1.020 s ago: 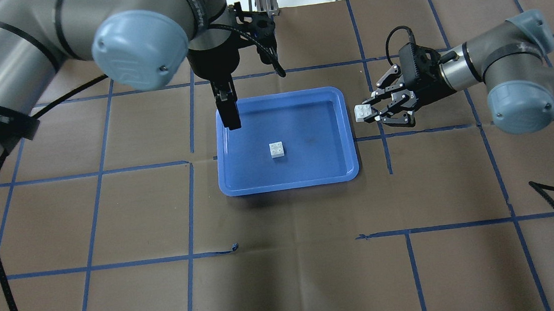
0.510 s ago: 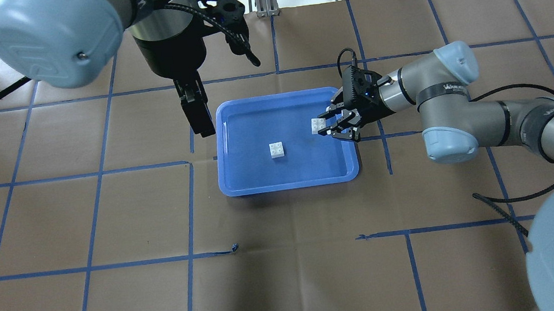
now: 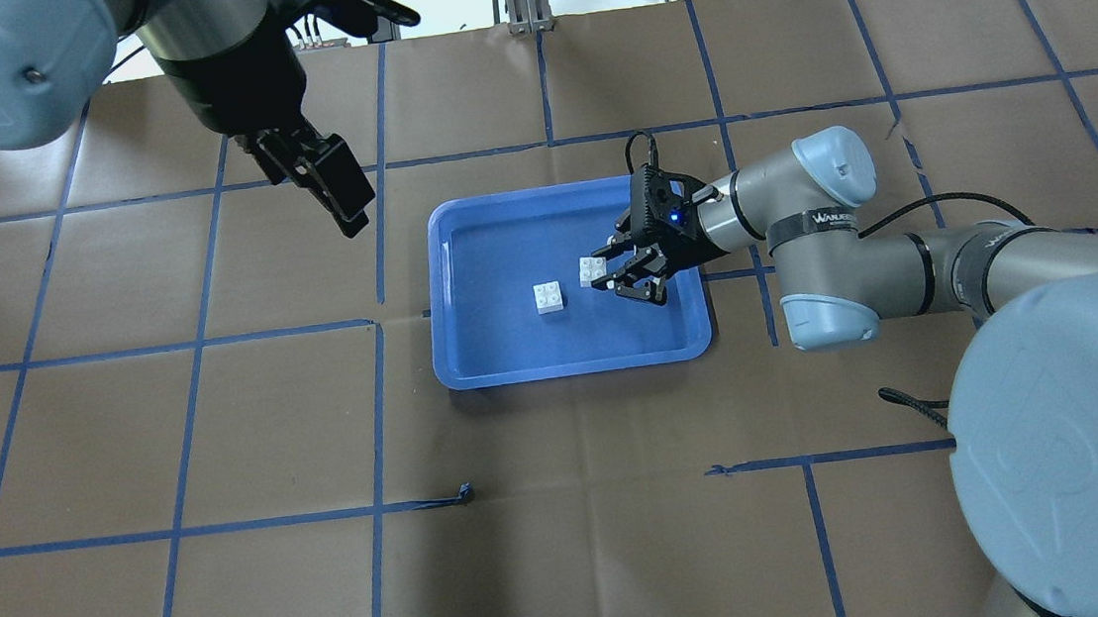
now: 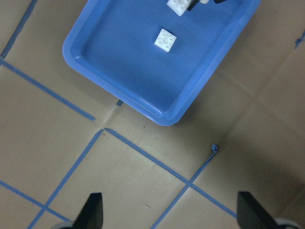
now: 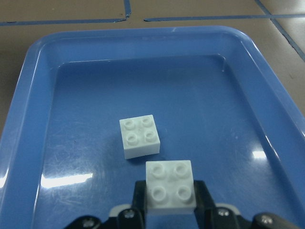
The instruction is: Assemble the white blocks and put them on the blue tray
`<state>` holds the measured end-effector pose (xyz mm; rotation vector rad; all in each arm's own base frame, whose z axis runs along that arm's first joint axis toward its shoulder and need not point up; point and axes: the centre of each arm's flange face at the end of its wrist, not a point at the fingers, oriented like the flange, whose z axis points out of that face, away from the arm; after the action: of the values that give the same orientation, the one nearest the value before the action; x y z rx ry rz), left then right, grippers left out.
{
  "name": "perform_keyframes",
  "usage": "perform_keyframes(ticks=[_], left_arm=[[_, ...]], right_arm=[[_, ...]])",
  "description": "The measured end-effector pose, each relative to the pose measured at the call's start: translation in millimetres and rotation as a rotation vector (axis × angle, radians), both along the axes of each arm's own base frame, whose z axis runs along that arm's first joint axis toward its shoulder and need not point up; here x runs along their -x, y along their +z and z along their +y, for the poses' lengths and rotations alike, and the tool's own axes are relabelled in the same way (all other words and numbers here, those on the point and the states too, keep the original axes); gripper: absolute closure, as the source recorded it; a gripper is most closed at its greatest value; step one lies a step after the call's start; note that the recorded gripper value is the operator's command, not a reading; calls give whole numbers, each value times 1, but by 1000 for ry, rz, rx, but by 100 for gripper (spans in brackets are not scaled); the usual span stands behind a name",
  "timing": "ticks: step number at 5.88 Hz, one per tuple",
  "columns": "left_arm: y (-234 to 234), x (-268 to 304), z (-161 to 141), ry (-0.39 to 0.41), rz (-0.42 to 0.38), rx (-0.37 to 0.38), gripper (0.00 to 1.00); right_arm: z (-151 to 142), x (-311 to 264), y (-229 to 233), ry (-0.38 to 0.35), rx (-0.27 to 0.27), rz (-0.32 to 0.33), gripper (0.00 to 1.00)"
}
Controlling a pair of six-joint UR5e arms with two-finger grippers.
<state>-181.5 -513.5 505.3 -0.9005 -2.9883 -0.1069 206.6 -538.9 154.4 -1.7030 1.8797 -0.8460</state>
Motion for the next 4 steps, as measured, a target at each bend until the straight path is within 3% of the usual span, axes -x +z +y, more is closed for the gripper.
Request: perform_keyframes(ticks=[2,3,4], left_arm=[[6,-18,13,439,-34,11,1],[7,-22,20,566,-44,10,1],[9,-25,23,629,-47,13,1]], right_arm=[[0,-3,-4,-6,-12,-3,61],[2,-6,-7,-4,-20,-3,61],[4,-11,-11,3,-29,-3,61]])
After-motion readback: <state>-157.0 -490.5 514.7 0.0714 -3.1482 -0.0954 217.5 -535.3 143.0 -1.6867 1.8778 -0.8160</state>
